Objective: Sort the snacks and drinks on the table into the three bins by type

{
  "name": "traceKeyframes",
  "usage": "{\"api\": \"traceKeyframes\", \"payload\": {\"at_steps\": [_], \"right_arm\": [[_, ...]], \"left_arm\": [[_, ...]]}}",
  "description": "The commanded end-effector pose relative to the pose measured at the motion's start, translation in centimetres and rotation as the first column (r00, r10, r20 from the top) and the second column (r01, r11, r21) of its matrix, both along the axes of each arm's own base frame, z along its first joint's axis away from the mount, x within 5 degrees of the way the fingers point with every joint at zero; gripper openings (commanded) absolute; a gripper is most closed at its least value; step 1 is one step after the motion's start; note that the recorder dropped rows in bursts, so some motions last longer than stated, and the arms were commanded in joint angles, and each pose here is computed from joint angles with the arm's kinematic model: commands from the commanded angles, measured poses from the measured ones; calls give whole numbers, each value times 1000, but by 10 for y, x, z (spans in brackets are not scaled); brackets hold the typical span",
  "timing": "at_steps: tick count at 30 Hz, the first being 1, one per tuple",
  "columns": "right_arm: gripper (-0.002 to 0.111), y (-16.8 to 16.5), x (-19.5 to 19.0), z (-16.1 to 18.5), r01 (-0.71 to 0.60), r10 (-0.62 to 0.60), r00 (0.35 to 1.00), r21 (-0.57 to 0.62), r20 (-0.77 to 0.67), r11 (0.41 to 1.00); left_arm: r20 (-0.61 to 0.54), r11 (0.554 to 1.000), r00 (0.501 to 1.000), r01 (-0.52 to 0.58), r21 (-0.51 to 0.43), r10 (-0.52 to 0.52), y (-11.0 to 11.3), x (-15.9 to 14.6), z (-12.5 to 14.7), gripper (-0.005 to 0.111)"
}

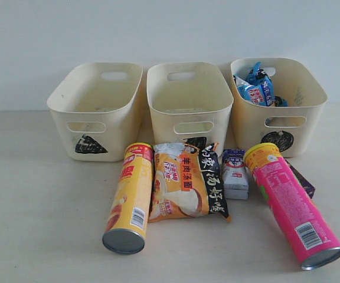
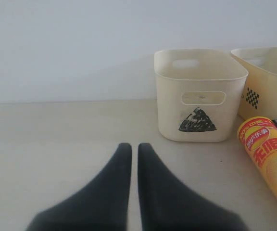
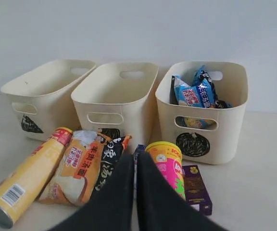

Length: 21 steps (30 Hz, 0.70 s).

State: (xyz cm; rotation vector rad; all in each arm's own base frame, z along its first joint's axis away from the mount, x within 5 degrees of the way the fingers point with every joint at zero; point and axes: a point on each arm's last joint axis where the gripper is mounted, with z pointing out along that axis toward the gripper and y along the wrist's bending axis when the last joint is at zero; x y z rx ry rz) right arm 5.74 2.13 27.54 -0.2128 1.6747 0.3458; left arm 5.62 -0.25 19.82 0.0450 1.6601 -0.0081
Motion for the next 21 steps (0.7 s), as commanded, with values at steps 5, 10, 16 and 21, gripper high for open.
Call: {"api": "traceKeyframes", "payload": {"at_steps": [5, 10, 16, 21], "right_arm": [[0, 3, 6, -43, 4, -8, 1000, 161, 24, 987], [0, 3, 8, -67, 2, -8, 999, 173, 31, 985], [0, 3, 8, -68, -1, -3, 999, 94, 48, 996], [0, 3, 8, -70, 0, -2, 999, 74, 32, 997]], "left_arm": [[-2, 1000, 1000, -3, -2, 3, 0, 0, -1, 4], [-2, 1000, 1000, -3, -2, 3, 0, 0, -1, 4], [9, 1000, 1000, -4, -2, 4, 0, 0, 0, 4], [305, 986, 950, -13, -166, 64, 4, -2, 28, 4]]}}
